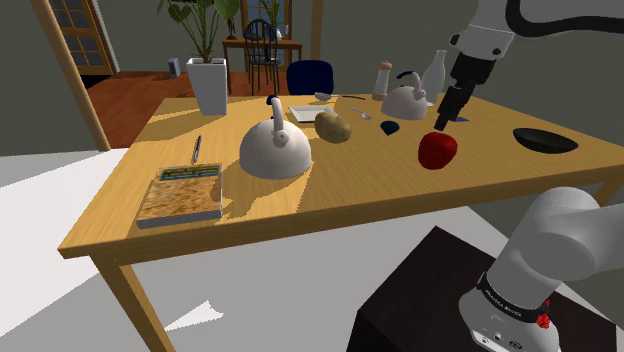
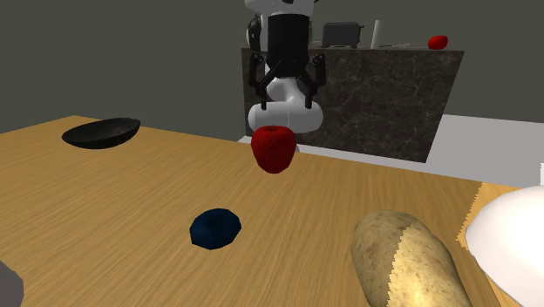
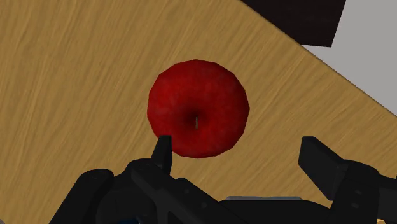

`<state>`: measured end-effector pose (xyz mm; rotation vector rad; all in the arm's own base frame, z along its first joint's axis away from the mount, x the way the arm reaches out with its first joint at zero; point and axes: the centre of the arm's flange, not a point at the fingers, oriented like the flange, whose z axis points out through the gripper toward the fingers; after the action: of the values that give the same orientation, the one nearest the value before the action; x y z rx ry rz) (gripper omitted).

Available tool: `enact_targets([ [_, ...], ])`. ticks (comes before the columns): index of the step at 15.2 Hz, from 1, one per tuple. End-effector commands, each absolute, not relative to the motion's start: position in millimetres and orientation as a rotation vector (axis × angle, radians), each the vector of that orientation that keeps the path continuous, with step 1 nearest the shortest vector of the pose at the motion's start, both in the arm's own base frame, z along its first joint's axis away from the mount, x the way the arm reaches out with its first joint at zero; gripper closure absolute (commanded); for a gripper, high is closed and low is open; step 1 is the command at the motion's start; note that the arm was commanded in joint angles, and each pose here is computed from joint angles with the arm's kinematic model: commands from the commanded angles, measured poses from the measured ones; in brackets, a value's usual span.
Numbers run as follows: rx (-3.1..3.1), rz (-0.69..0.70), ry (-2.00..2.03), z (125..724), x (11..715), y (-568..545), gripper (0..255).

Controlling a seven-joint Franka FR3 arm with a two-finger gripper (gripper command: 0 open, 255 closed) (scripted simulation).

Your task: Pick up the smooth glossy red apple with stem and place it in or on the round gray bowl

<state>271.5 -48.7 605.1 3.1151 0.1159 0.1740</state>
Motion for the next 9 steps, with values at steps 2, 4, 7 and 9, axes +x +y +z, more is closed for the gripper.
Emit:
enact_targets([
  [2, 3.056, 0.254, 0.249, 620, 257, -67, 0],
  [4, 3.056, 0.254, 0.249, 610, 259, -67, 0],
  [7, 3.056, 0.254, 0.249, 594, 262, -68, 0],
  [9, 3.056, 0.254, 0.249, 581, 264, -69, 0],
])
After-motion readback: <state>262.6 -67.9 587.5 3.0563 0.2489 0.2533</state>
